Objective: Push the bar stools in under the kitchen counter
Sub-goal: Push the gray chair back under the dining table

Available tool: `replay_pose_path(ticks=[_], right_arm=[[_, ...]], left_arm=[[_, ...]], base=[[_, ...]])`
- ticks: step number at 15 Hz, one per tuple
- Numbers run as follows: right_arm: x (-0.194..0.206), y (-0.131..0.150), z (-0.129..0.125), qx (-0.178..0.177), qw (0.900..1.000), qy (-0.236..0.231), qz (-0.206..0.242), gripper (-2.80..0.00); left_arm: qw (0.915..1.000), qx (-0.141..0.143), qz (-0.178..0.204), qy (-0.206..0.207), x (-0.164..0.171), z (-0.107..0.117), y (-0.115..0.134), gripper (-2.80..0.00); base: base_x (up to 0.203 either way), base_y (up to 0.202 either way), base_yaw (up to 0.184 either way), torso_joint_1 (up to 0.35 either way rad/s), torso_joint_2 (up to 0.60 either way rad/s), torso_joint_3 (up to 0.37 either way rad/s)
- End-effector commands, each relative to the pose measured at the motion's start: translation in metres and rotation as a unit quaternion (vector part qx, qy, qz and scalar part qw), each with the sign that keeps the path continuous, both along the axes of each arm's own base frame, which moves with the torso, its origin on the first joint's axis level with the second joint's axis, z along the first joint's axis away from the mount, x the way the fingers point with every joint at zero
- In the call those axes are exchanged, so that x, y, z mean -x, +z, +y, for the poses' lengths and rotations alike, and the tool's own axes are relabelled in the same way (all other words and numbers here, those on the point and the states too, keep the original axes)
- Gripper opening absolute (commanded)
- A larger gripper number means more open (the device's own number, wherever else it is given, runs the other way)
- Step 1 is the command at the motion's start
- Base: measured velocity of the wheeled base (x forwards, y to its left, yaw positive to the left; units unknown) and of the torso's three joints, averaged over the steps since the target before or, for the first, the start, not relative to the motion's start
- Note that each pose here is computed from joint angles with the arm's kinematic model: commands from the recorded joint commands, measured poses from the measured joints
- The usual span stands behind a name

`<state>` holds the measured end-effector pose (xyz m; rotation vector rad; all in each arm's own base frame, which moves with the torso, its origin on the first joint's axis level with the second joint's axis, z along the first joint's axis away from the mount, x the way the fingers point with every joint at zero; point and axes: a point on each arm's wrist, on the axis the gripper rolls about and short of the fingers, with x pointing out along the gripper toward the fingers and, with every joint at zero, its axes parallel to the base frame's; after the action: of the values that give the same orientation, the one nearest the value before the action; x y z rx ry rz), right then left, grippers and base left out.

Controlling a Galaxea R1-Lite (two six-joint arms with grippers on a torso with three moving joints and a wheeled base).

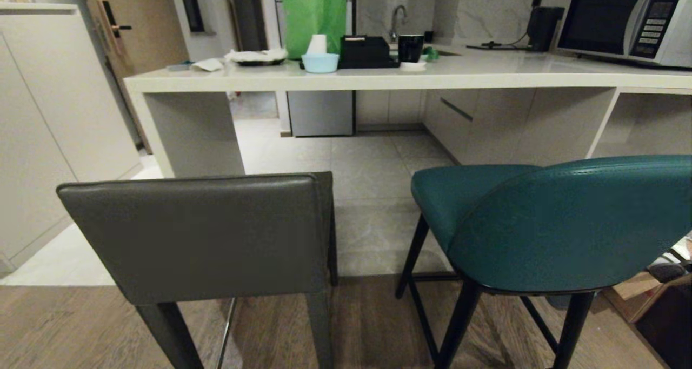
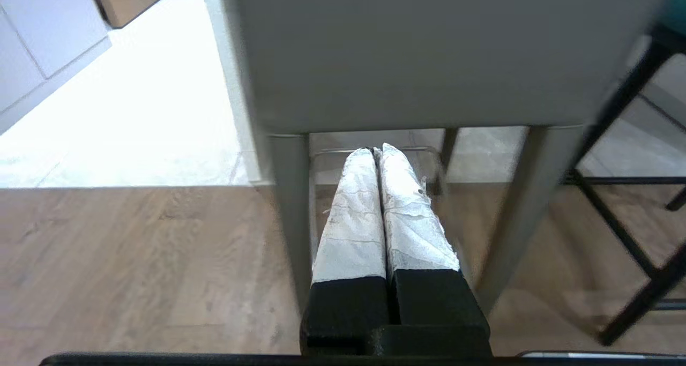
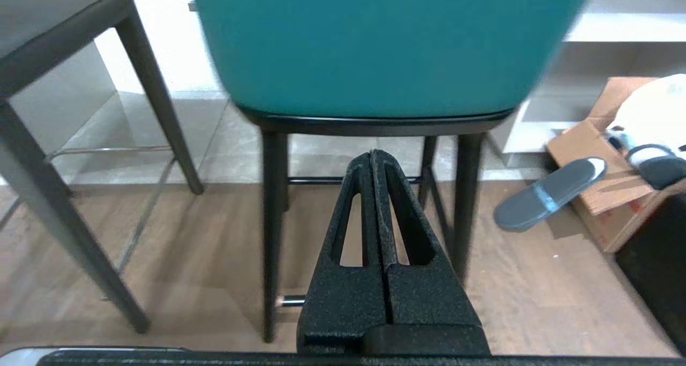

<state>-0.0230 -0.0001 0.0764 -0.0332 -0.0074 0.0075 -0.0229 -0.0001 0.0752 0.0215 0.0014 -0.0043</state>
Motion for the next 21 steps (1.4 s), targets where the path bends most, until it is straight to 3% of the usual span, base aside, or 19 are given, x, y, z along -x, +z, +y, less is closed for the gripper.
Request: replay_pose_path(ticks=[1,17,21], right_arm=[[-0.0001,0.0,0.0,0.0,1.0,0.001,0.001,-2.8],[-0.0001,0.0,0.0,0.0,1.0,0.001,0.001,-2.8],[-0.0001,0.0,0.0,0.0,1.0,0.0,0.001,-2.8]], left_arm=[[1.0,0.0,0.002,0.0,-0.0003,0.0,-0.0009,-2.8],[1.0,0.002,0.003,0.0,-0.0004,0.0,-0.0013,-2.8],[1.0,0.001,0.003,0.0,-0.0004,0.0,-0.0013,-2.8]], base=[[0.0,0.198,0.001,0.006,0.01,0.002],[0.0,0.194,-0.001,0.003,0.0,0.002],[0.0,0.025,-0.001,0.001,0.0,0.001]])
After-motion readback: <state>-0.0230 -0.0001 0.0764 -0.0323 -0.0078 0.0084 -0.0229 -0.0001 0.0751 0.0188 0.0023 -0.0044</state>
